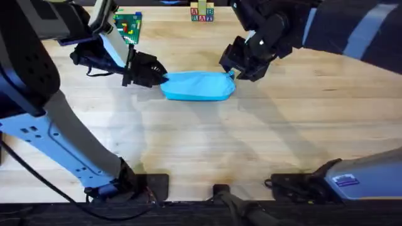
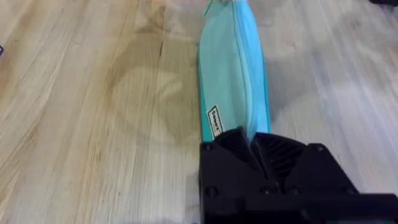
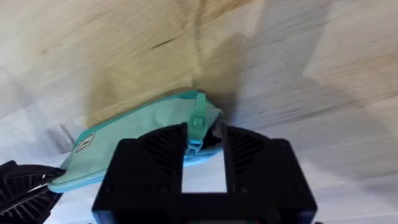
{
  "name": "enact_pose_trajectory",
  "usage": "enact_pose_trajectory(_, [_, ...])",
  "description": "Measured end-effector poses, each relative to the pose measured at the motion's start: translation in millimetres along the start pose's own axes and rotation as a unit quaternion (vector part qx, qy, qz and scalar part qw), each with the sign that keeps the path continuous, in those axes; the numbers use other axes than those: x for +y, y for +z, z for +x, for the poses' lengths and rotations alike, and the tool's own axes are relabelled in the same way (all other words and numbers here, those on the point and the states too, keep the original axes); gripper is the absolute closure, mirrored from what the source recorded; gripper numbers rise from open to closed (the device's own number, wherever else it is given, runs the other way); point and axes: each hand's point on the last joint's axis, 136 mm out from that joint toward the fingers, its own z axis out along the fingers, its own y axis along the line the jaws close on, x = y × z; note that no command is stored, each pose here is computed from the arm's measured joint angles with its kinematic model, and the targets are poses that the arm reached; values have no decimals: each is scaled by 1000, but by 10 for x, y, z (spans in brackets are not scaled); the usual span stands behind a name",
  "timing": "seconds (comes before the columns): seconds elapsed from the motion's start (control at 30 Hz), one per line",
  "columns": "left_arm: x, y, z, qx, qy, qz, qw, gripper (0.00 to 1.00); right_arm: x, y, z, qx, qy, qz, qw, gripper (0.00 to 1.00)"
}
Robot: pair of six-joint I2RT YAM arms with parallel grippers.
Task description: Unzip the bag, pick up the pens from the table one at a time and place them inside, then zip the bag closed.
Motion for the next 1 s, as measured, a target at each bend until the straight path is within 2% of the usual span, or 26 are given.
enact_pose_trajectory(0.1, [0, 0, 0, 0, 0, 0, 1000, 958, 4, 0, 3, 1, 0, -1, 1000, 717])
enact_pose_trajectory(0.23, [0, 0, 0, 0, 0, 0, 1000, 958, 10, 0, 12, 4, 0, -3, 1000, 736])
enact_pose_trajectory(0.33, [0, 0, 0, 0, 0, 0, 1000, 958, 23, 0, 23, 7, 1, -6, 1000, 824])
enact_pose_trajectory(0.57, [0, 0, 0, 0, 0, 0, 1000, 958, 31, -1, 29, 9, 2, -8, 1000, 958])
enact_pose_trajectory(1.0, [0, 0, 0, 0, 0, 0, 1000, 958, 30, -10, 30, 9, 2, -9, 1000, 970])
